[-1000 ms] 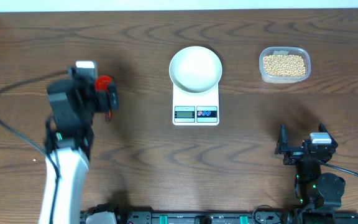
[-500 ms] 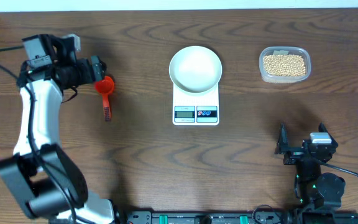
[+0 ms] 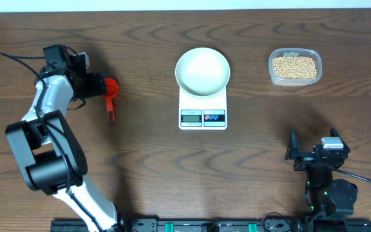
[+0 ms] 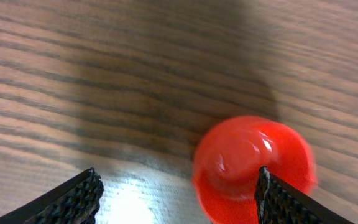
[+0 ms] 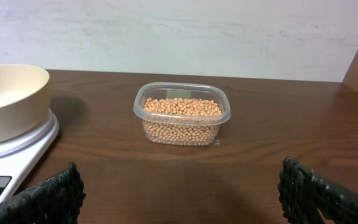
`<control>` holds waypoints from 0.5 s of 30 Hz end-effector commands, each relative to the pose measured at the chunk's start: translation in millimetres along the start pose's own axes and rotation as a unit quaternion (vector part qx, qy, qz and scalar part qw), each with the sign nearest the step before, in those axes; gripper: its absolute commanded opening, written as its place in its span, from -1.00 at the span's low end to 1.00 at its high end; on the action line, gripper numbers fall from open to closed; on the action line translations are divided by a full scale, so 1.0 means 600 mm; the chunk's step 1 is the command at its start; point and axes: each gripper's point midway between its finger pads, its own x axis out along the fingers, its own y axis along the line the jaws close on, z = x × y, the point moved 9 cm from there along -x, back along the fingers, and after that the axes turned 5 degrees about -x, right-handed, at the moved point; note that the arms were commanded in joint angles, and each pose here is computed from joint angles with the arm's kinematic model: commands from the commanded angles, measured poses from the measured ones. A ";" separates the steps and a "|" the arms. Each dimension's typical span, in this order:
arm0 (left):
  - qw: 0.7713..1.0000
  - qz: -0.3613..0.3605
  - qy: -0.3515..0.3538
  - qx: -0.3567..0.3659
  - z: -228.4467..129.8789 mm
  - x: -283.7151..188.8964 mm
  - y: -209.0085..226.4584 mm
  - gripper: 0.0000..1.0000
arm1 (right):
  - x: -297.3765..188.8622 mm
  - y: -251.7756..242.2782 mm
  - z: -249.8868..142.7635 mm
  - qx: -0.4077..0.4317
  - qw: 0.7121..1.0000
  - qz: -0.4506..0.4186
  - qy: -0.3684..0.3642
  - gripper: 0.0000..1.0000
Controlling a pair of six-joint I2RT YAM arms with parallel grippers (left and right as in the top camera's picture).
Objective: Scoop item into bowl and weigh 50g on scale
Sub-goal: 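Reach the left gripper to the red scoop handle and grasp it, then lift the red scoop with the left gripper over the cream bowl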
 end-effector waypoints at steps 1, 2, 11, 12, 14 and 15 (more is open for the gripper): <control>1.000 0.015 0.012 -0.007 -0.003 0.030 0.004 0.61 | 0.000 0.002 -0.001 0.003 1.000 0.003 -0.001 0.99; 1.000 0.014 0.015 -0.005 -0.004 0.037 0.002 0.58 | 0.000 0.002 -0.001 0.003 1.000 0.003 -0.001 0.99; 1.000 0.011 0.014 -0.005 -0.005 0.060 -0.008 -0.18 | 0.000 0.002 -0.001 0.003 1.000 0.003 -0.001 0.99; 1.000 0.011 0.011 -0.011 -0.004 0.060 -0.008 -0.29 | 0.000 0.002 -0.001 0.003 1.000 0.003 -0.001 0.98; 1.000 0.010 0.005 -0.025 -0.001 0.060 -0.008 -0.48 | 0.000 0.002 -0.001 0.003 1.000 0.003 -0.001 0.99; 0.999 0.010 0.002 -0.031 0.001 0.059 -0.008 -0.59 | 0.000 0.002 -0.001 0.003 1.000 0.003 -0.001 0.98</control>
